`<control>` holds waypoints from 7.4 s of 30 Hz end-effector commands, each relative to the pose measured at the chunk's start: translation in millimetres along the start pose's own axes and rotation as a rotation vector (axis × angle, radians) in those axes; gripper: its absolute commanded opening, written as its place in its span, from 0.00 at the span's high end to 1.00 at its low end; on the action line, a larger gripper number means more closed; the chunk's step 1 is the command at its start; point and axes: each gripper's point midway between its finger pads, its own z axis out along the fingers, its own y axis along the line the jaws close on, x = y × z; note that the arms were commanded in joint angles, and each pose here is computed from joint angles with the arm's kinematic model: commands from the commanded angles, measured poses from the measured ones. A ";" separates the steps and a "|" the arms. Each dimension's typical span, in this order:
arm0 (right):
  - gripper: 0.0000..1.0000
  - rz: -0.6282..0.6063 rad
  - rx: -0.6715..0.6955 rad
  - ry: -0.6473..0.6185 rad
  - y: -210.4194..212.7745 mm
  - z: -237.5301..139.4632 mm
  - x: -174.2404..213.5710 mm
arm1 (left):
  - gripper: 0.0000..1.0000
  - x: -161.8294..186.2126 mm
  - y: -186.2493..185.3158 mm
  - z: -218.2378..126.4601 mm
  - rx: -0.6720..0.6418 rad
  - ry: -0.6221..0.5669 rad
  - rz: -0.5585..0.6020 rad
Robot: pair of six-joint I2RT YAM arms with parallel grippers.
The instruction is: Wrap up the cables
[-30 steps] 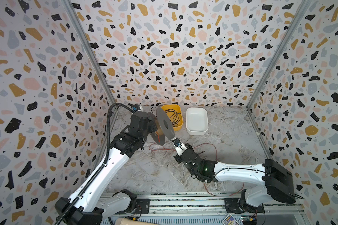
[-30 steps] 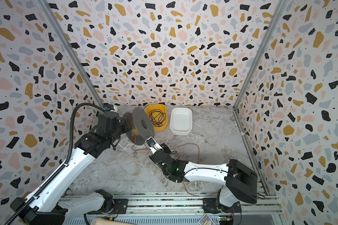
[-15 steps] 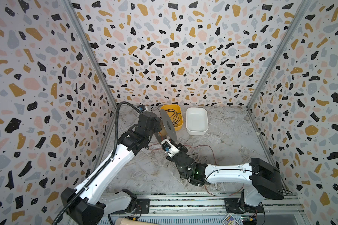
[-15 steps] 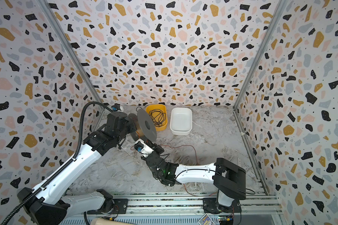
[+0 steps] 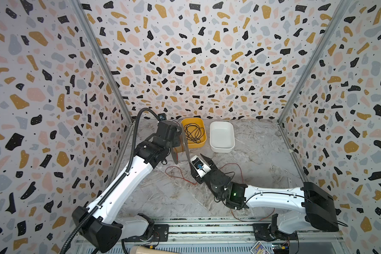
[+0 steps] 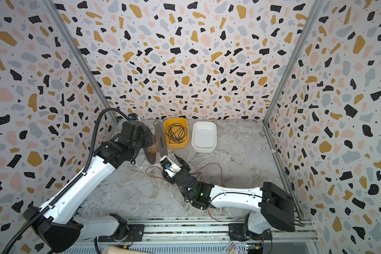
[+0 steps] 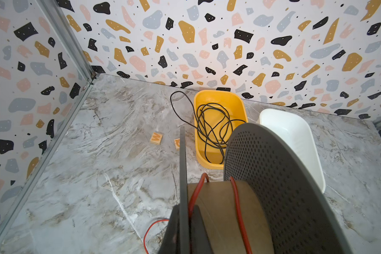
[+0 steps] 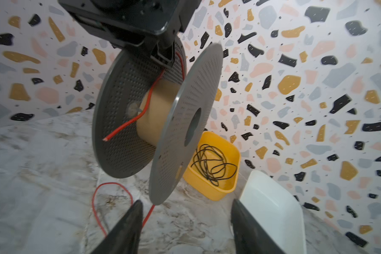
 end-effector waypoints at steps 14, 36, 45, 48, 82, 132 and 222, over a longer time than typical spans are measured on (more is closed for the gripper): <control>0.28 0.727 -0.339 0.340 -6.5 -47.4 56.5 | 1.00 -71.7 -18.0 -54.5 0.150 -0.187 -0.029; 0.20 1.316 -0.313 0.248 -11.0 5.1 95.2 | 1.00 -74.0 -26.3 -72.8 0.255 -0.226 -0.045; 0.23 1.444 -0.266 0.273 -8.6 22.0 119.8 | 1.00 -83.9 -23.9 -85.1 0.263 -0.256 -0.058; 0.25 1.458 -0.265 0.257 -11.3 30.7 119.8 | 1.00 -83.7 -24.4 -87.6 0.273 -0.257 -0.063; 1.00 1.389 0.564 0.229 -332.0 -170.3 269.3 | 1.00 -179.8 135.0 -87.1 -0.216 -0.410 -0.257; 0.08 0.833 0.416 0.243 -322.4 -103.3 180.4 | 1.00 -156.1 80.2 -98.1 0.140 -0.340 -0.271; 0.94 -0.009 0.179 0.087 -69.7 45.1 -45.7 | 1.00 -6.4 -5.1 -4.8 -0.013 -0.010 0.085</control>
